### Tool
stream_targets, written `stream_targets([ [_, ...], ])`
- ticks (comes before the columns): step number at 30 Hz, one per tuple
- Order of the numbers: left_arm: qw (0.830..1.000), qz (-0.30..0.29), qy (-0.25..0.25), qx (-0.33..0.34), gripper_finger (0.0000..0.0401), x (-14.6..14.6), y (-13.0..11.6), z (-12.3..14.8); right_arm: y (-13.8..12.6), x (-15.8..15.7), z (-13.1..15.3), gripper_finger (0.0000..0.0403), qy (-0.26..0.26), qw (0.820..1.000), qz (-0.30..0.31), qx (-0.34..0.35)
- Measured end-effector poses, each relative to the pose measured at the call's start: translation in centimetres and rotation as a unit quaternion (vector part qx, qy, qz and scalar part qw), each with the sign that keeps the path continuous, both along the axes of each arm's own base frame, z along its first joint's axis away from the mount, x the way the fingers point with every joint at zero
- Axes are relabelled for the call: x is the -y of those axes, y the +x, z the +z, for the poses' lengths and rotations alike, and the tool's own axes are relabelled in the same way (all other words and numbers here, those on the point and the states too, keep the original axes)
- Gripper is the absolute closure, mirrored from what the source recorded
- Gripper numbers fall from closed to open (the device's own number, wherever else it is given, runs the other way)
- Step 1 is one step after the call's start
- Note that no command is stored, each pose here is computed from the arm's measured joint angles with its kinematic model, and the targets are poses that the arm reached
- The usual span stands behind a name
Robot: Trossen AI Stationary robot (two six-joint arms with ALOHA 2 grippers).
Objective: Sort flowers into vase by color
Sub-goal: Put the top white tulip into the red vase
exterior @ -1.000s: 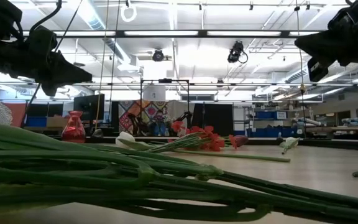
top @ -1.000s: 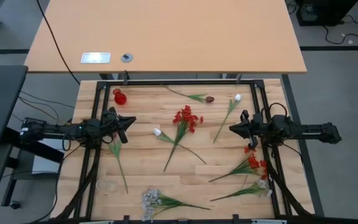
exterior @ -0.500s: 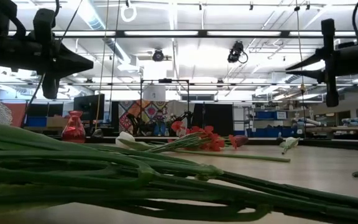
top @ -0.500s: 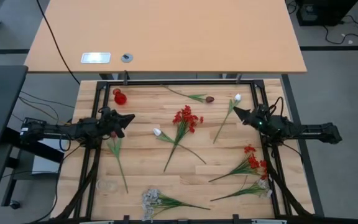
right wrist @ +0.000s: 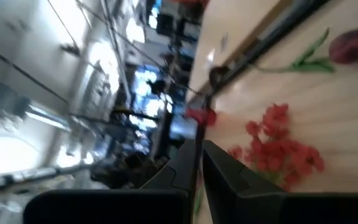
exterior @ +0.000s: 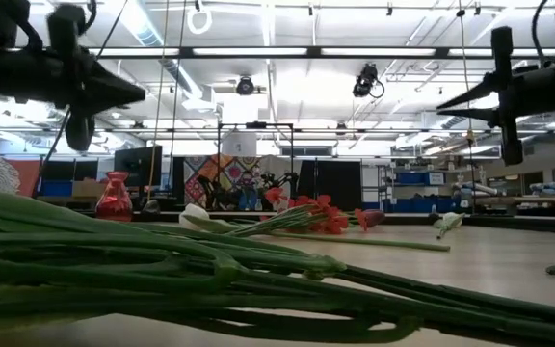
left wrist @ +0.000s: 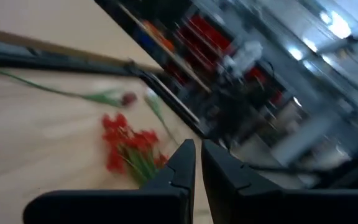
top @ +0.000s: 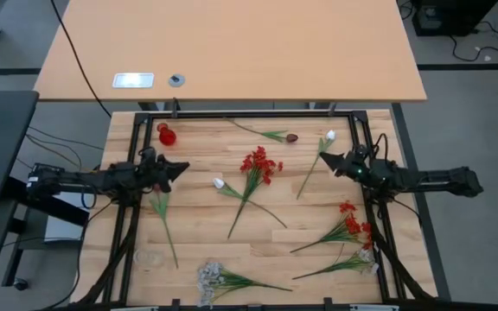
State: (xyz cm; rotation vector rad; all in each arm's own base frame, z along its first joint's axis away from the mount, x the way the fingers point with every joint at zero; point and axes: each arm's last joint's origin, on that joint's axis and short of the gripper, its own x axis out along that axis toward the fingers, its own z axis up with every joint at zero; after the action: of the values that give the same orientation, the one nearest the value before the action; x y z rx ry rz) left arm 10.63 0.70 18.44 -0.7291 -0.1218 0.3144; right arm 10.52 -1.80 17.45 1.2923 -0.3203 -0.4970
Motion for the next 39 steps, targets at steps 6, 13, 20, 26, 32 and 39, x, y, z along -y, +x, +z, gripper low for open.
stream_targets([
  [6, 0.997, -0.043, -0.026, -0.056, 0.0367, 0.4, 0.7, 0.1, 1.3, -0.2, -0.1, 0.0366, 0.033, 0.995, 0.042, -0.088],
  [13, 0.989, -0.089, 0.021, -0.121, 0.0366, 0.9, 1.4, -0.6, 2.1, 0.0, -2.0, 0.0339, 0.004, 0.971, 0.034, -0.238],
  [20, 0.992, -0.081, 0.008, -0.100, 0.0318, 0.9, 2.0, -0.2, 2.3, 0.2, -2.2, 0.0261, 0.103, 0.948, 0.021, -0.302],
  [26, 0.991, -0.077, -0.007, -0.106, 0.0247, 0.9, 2.4, -0.3, 2.9, 1.0, 0.8, 0.0239, 0.170, 0.897, -0.028, -0.408],
  [32, 0.995, -0.044, 0.010, -0.092, 0.0228, 0.2, 3.0, 2.1, 4.6, 2.7, 3.5, 0.0240, 0.186, 0.852, -0.079, -0.483],
  [39, 0.997, 0.001, 0.023, -0.077, 0.0227, -1.2, 3.5, 4.7, 7.0, 5.6, 0.7, 0.0242, 0.252, 0.817, -0.082, -0.512],
])
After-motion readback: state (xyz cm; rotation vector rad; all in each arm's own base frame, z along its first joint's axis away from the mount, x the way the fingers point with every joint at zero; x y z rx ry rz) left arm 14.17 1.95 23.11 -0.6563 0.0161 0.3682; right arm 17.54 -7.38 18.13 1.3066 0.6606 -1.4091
